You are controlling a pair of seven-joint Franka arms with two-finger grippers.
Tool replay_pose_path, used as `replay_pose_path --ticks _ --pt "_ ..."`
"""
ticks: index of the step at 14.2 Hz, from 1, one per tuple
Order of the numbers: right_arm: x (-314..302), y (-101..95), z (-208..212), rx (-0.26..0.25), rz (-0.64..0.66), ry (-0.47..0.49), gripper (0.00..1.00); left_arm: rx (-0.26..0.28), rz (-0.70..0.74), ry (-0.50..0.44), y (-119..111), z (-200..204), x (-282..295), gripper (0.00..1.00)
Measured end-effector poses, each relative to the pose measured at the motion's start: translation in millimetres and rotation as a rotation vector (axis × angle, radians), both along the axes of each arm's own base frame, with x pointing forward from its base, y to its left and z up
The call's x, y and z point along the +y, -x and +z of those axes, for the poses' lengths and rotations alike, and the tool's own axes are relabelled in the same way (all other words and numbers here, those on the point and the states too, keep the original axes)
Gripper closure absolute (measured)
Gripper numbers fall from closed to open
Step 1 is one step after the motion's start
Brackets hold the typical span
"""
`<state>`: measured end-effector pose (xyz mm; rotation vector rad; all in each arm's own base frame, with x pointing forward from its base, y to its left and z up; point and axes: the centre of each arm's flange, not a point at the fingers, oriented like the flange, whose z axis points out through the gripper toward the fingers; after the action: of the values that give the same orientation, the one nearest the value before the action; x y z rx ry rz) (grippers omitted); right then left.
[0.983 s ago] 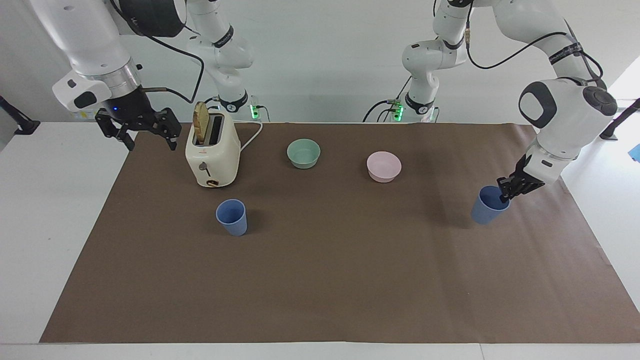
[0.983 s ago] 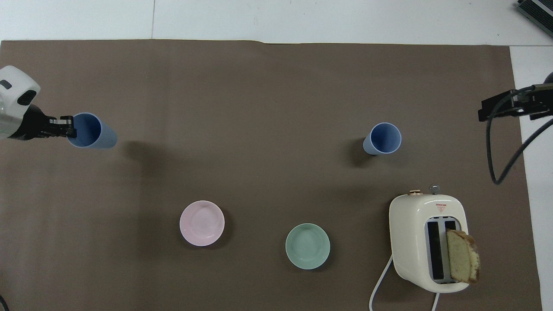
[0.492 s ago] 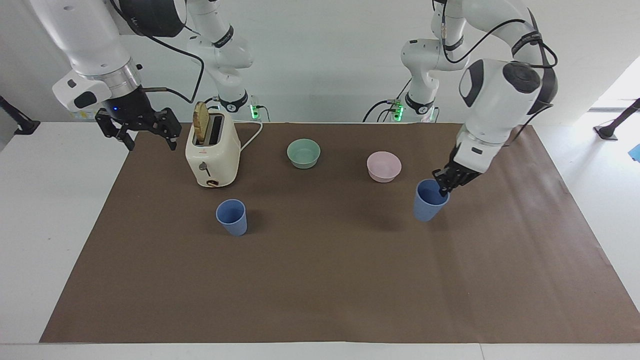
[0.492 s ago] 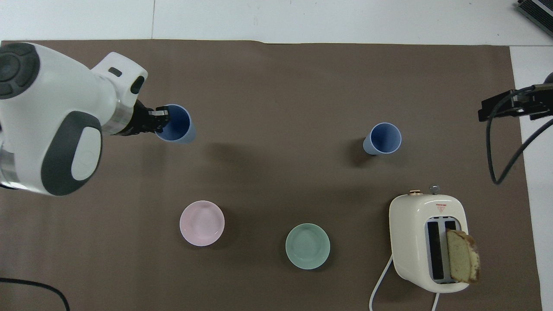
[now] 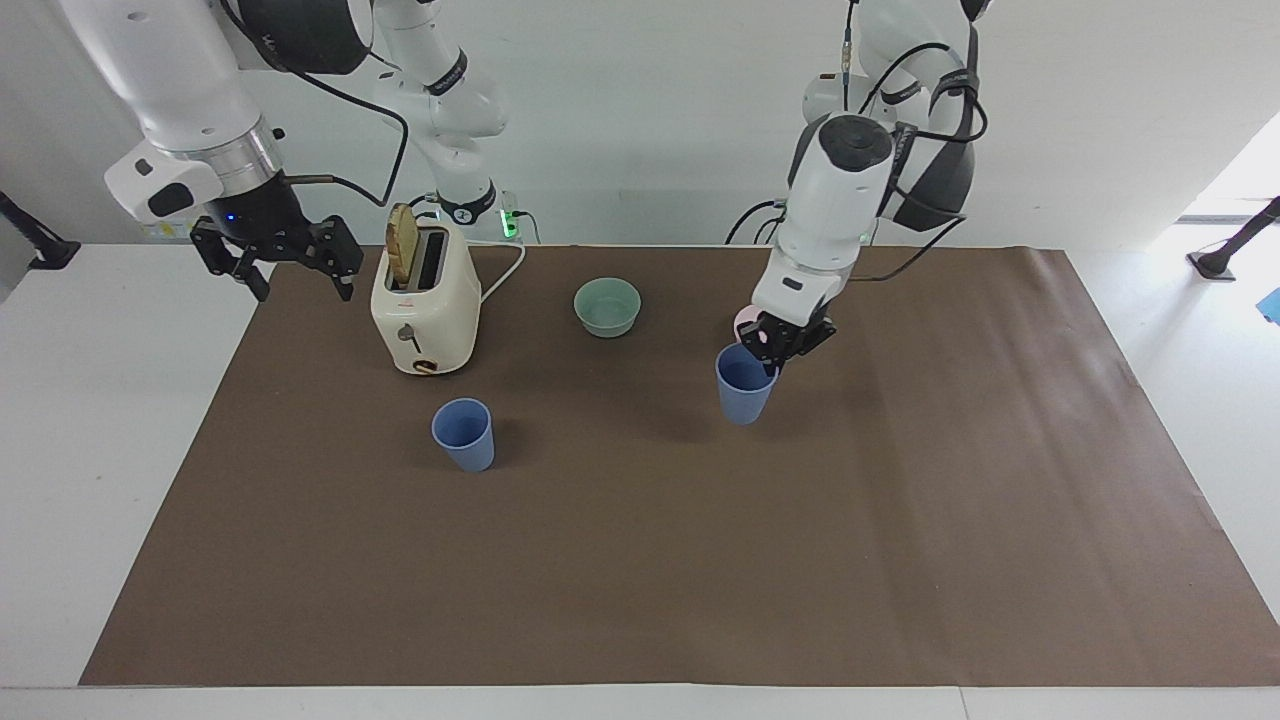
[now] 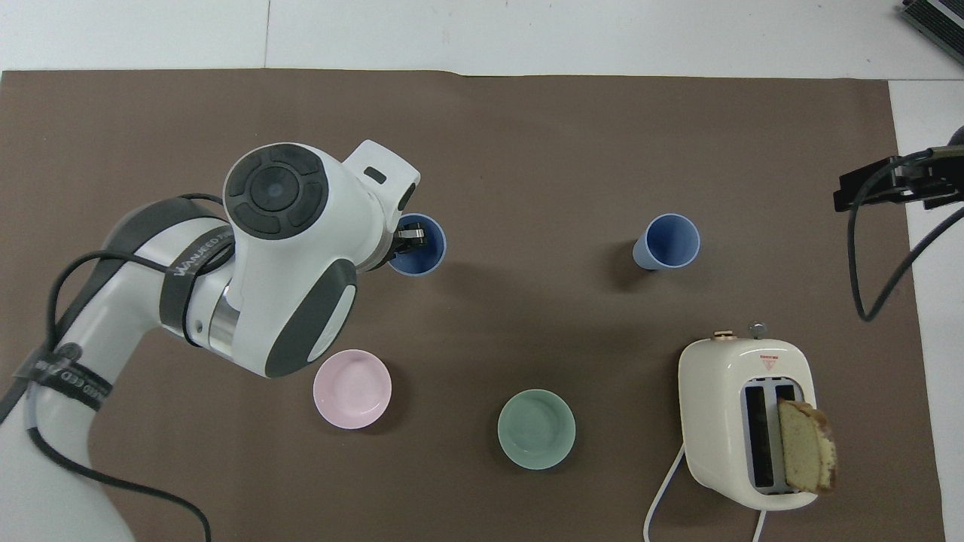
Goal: Stack blue cups with both arms
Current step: 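Carry the blue cup with the left gripper toward the table center and release, then withdraw the left gripper while the right gripper reaches the other blue cup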
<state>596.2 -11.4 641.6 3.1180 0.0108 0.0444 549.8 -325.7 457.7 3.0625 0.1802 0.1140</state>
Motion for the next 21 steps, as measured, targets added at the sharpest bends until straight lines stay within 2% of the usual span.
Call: replay_pose_path --ticks 2,4,8,14,15,16,17,18,19,21 --pt "0.0 0.0 0.0 0.0 0.0 0.0 0.0 0.006 0.003 0.001 -5.0 -23.1 -9.0 0.95" --pt "0.0 0.0 0.0 0.0 0.0 0.0 0.0 -0.015 0.006 0.02 -7.5 -40.9 -24.5 0.95" --pt "0.0 0.0 0.0 0.0 0.0 0.0 0.0 -0.015 0.004 0.028 -1.3 -67.5 -51.1 0.95" --pt "0.0 0.0 0.0 0.0 0.0 0.0 0.0 -0.021 0.004 0.01 -4.6 -73.9 -49.2 0.95" --pt "0.0 0.0 0.0 0.0 0.0 0.0 0.0 -0.027 0.002 0.004 -5.6 -73.3 -48.3 0.87" --pt "0.0 0.0 0.0 0.0 0.0 0.0 0.0 -0.041 -0.005 -0.005 -7.7 -70.0 -47.7 0.72" --pt "0.0 0.0 0.0 0.0 0.0 0.0 0.0 -0.056 -0.008 -0.015 -11.4 -64.0 -46.1 0.62" --pt "0.0 0.0 0.0 0.0 0.0 0.0 0.0 -0.063 0.0 -0.023 -17.4 -56.4 -40.7 0.52" --pt "0.0 0.0 0.0 0.0 0.0 0.0 0.0 -0.063 0.021 -0.033 -27.0 -45.0 -29.0 0.36" --pt "0.0 0.0 0.0 0.0 0.0 0.0 0.0 -0.069 0.054 -0.036 -39.1 -21.7 -10.3 0.15"
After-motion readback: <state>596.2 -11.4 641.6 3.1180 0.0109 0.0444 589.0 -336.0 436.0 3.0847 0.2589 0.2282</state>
